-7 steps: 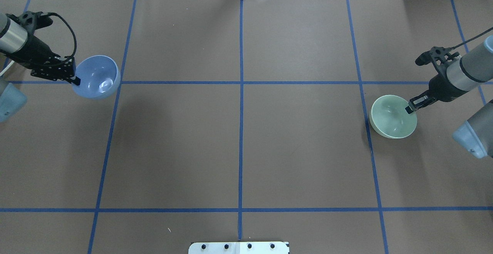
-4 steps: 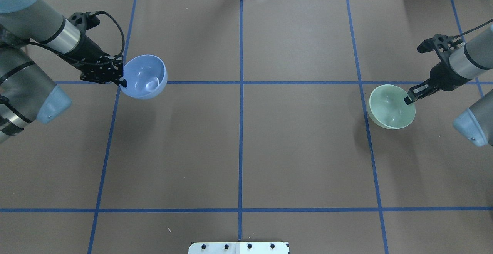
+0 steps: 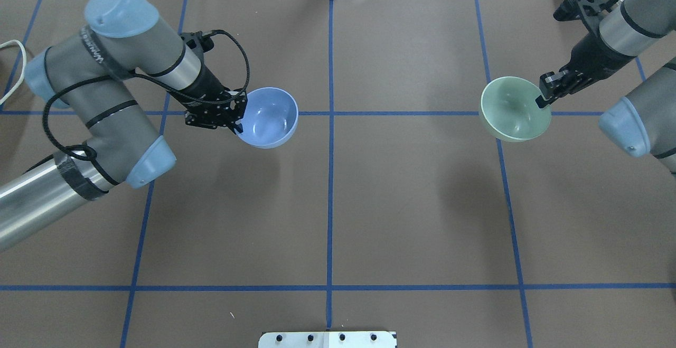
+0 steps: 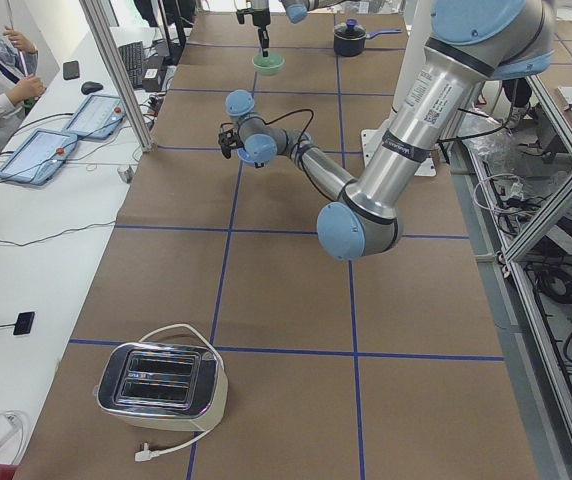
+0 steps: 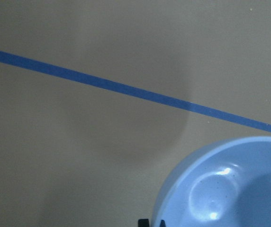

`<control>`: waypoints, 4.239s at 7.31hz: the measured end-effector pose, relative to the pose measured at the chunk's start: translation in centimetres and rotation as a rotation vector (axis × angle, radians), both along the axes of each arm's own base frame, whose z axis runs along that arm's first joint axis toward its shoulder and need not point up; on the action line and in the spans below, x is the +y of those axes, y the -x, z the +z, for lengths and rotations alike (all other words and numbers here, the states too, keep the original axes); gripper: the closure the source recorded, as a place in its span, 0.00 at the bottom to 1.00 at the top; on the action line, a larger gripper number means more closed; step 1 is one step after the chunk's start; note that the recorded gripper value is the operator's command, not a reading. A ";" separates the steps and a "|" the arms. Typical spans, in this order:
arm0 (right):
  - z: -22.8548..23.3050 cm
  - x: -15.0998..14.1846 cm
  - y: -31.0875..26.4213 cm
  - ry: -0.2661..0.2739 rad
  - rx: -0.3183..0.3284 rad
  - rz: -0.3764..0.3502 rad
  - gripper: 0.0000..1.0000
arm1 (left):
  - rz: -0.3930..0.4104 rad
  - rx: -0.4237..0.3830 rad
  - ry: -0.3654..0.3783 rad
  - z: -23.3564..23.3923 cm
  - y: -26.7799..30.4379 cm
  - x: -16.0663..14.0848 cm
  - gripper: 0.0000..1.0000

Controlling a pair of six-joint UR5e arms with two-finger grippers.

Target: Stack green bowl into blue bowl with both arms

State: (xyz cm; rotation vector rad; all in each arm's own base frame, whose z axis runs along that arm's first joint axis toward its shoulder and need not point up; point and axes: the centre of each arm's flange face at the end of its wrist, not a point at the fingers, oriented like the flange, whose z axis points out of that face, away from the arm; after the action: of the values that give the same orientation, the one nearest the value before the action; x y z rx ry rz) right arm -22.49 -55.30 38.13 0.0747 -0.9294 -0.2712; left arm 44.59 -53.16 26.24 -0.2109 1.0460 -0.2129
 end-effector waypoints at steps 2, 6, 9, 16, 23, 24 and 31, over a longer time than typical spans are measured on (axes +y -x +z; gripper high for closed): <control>-5.3 -0.2 1.9 0.026 -0.011 0.023 1.00 | -0.011 -0.038 -0.005 -2.6 -4.6 1.6 1.00; -14.5 1.8 7.3 0.085 -0.078 0.057 1.00 | -0.017 -0.056 -0.022 -3.3 -10.1 3.7 1.00; -18.6 3.2 10.4 0.073 -0.106 0.042 1.00 | -0.028 -0.018 -0.034 -2.7 -11.6 4.0 0.52; -22.6 4.1 18.3 0.025 -0.092 0.015 1.00 | 0.036 0.077 -0.168 -0.1 -0.6 -2.6 0.21; -18.4 4.1 29.2 -0.023 -0.004 -0.002 1.00 | 0.098 0.092 -0.251 9.2 12.4 -6.9 0.21; -18.2 4.1 29.9 -0.023 0.005 -0.005 1.00 | 0.098 0.092 -0.251 9.4 12.6 -6.9 0.21; -17.9 3.3 32.1 -0.045 0.041 -0.010 1.00 | 0.099 0.087 -0.243 10.1 12.7 -6.8 0.20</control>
State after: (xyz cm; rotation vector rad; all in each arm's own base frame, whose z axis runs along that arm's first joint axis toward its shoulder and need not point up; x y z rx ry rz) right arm -54.63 -52.03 20.22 0.1055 -0.8830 -0.3023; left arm 31.93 -59.93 36.33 -0.0517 1.1342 0.0141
